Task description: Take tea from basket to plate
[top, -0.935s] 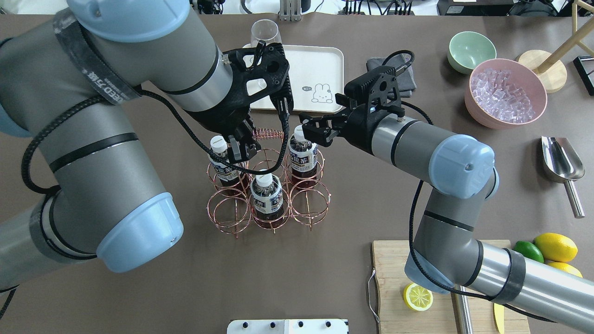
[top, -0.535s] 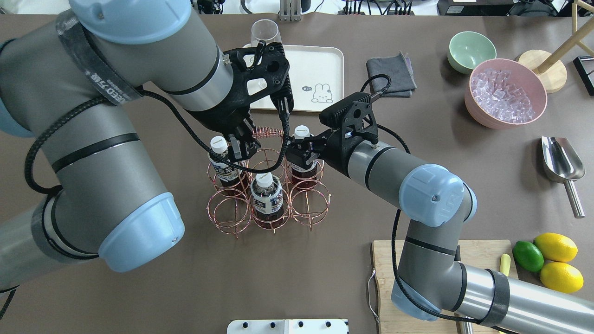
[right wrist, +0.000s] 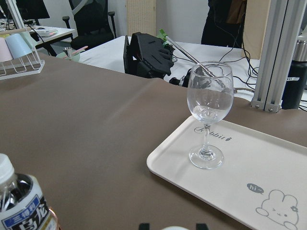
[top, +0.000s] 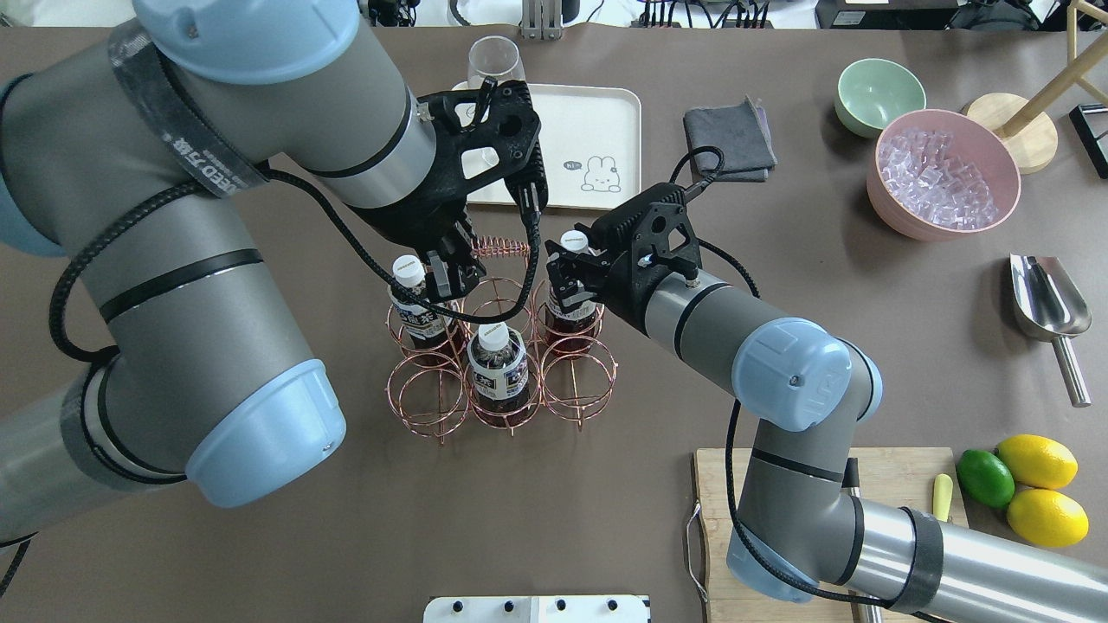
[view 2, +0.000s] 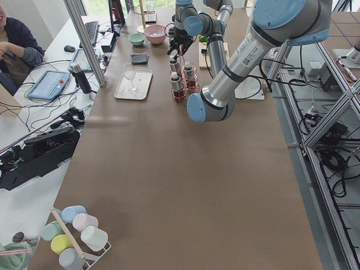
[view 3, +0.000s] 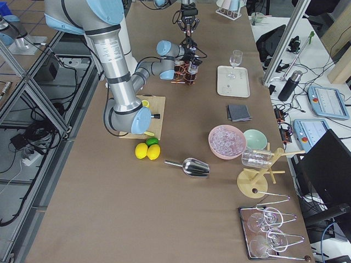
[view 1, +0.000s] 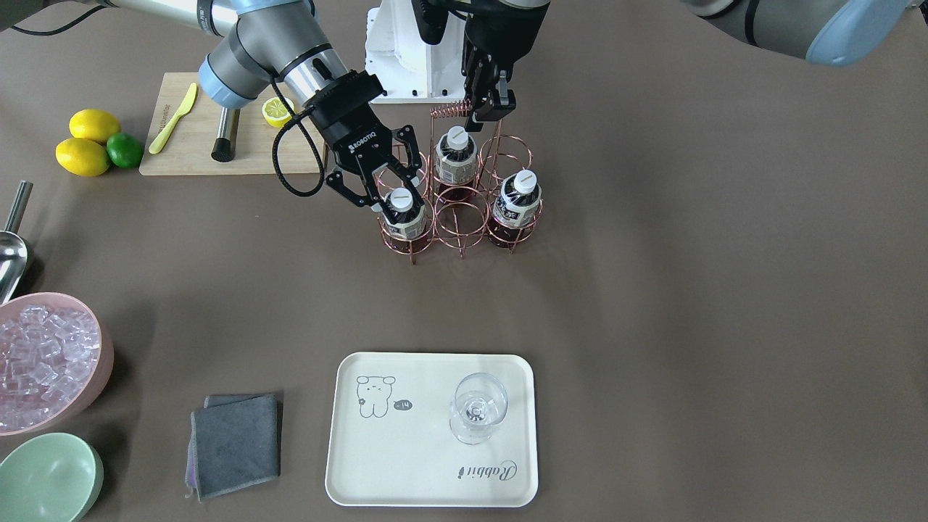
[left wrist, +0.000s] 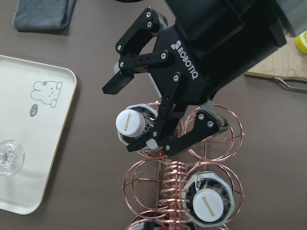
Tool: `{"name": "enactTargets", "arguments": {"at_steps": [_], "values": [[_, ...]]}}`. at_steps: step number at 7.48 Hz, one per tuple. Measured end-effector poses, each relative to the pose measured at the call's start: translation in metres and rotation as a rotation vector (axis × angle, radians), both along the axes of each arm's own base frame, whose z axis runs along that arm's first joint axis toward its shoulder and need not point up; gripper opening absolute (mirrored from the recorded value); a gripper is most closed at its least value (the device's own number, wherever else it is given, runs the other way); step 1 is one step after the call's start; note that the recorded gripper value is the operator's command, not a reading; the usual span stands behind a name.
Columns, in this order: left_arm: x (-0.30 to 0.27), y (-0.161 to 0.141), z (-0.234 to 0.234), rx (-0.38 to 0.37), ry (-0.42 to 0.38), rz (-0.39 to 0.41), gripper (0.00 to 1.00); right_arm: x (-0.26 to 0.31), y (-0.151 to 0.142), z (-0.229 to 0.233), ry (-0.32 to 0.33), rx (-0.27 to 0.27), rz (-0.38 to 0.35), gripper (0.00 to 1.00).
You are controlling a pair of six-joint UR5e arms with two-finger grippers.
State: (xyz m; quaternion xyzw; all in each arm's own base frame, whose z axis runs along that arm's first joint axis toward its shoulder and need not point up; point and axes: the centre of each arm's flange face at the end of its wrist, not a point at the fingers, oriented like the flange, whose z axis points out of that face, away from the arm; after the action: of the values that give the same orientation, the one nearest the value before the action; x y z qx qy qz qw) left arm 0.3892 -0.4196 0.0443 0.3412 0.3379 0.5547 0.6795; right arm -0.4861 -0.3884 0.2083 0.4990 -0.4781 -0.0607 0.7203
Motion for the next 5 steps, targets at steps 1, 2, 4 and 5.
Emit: {"name": "enactTargets", "arguments": {"at_steps": [1,2,4,5], "values": [[0.000,0.000,0.000,0.000,0.000,0.000,0.00,0.001,0.000,-0.002,0.002,0.008,0.003,0.00],[0.000,0.000,0.000,0.000,0.000,0.000,0.00,0.005,-0.001,-0.008,-0.006,0.015,0.006,0.00],[0.000,0.000,0.000,0.001,0.000,0.000,0.00,0.028,-0.006,-0.032,-0.010,0.023,0.019,0.00],[-0.001,0.000,0.000,0.001,0.001,-0.001,0.00,0.045,-0.011,-0.057,0.003,0.018,0.024,0.00]]}}
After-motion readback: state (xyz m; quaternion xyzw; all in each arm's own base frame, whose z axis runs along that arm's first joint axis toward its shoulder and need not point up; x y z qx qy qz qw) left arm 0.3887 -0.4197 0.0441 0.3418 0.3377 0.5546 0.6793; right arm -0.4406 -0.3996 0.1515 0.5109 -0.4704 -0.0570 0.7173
